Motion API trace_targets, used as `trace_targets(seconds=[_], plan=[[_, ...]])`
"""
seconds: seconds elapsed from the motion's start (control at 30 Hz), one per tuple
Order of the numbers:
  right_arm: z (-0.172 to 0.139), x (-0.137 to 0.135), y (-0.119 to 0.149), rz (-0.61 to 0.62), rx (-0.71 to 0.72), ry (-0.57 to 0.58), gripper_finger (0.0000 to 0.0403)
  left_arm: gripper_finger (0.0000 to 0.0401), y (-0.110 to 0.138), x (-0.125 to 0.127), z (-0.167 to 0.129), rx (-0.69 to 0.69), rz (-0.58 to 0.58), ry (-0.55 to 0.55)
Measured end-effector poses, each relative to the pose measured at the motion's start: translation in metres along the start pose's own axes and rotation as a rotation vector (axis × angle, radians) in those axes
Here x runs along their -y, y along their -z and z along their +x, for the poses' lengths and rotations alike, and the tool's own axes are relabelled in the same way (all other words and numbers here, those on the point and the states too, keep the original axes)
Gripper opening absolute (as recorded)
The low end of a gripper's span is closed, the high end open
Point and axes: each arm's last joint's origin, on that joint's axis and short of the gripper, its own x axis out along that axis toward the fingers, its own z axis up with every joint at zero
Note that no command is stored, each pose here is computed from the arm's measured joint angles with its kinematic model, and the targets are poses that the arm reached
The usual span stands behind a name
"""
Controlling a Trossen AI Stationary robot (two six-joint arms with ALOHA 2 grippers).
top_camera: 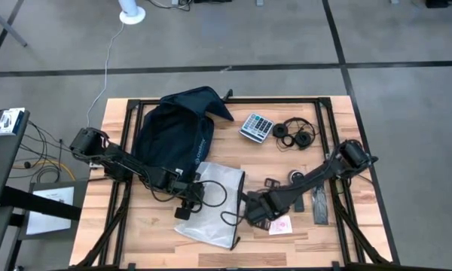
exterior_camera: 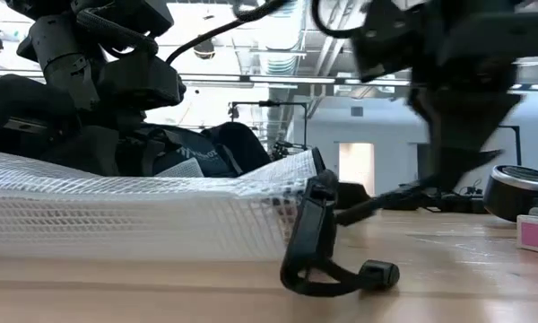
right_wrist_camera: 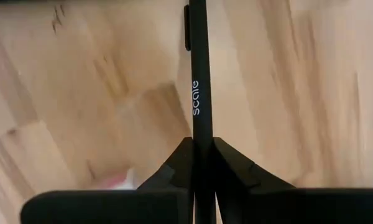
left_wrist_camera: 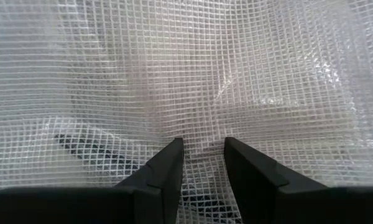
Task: Unpack backpack
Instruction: Remove the black pen from the white zip bag
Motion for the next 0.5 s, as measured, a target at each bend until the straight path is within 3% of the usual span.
trace_targets(seconds=[0.23, 0.5], plan=[[0.001, -0.009, 0.029, 0.175, -0.024, 0.102, 0.0027, 0.0107, 0.000, 0.000, 0.000, 0.001, 0.021, 0.001], [0.005, -0.003, 0.047, 0.480, 0.021, 0.255, 0.0040, 0.0107, -0.002, 0.000, 0.000, 0.010, 0.037, 0.001]])
